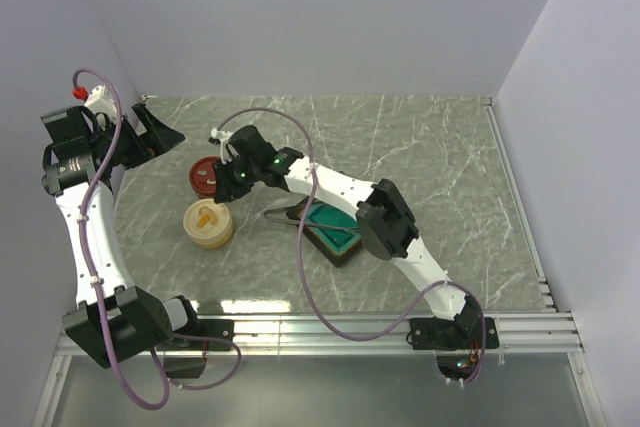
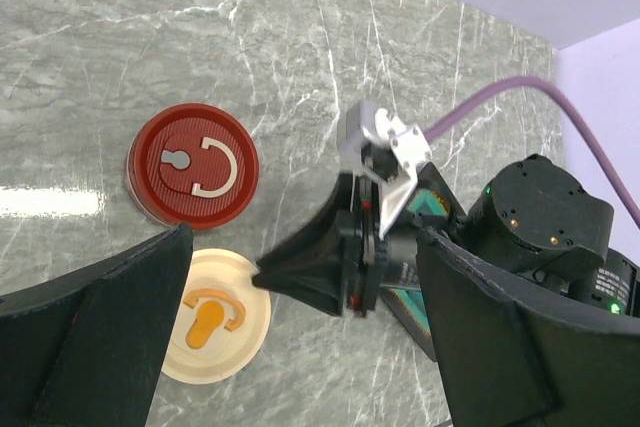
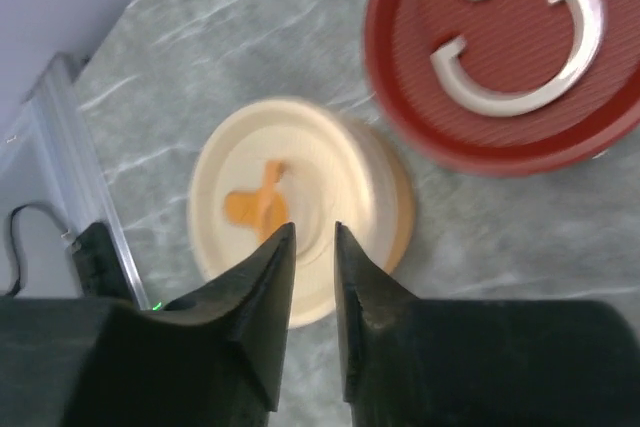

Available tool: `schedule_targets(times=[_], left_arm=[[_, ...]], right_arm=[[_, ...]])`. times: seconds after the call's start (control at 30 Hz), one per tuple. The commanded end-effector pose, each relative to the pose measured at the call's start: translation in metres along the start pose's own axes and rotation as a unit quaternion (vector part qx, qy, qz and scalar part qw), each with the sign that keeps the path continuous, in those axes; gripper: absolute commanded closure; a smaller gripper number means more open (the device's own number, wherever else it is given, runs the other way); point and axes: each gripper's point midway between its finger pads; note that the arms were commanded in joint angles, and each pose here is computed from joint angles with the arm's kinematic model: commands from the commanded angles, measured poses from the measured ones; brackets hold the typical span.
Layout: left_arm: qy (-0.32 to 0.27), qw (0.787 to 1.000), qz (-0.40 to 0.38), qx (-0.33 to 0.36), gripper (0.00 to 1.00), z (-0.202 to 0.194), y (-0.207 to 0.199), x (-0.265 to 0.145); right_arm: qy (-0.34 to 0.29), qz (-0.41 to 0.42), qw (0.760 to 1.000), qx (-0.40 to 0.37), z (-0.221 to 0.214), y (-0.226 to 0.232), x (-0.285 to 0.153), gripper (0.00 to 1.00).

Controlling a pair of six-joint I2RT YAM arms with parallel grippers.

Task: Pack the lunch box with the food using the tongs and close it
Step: Move the lunch box

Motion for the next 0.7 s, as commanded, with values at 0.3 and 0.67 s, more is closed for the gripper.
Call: schedule_targets(times=[0.3, 0.67], left_arm=[[-0.029, 0.999, -0.011, 0.039, 0.01, 0.016, -0.017, -0.016], [-0.027, 0.999, -0.013, 0.033, 0.01, 0.013, -0.015, -0.013]], right_arm=[[-0.031, 0.199, 0.979, -0.006, 0.026, 0.103, -0.063, 0.89], [-0.007, 0.187, 0.982, 0.025, 0.011, 0.089, -0.029, 0.92]])
Point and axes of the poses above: each gripper's point midway between its finger pads, its own x axis out along the fingers, its own y axis along the line the jaws close on, z = x × y, and after that the axes turned 3 degrees about x, right-handed
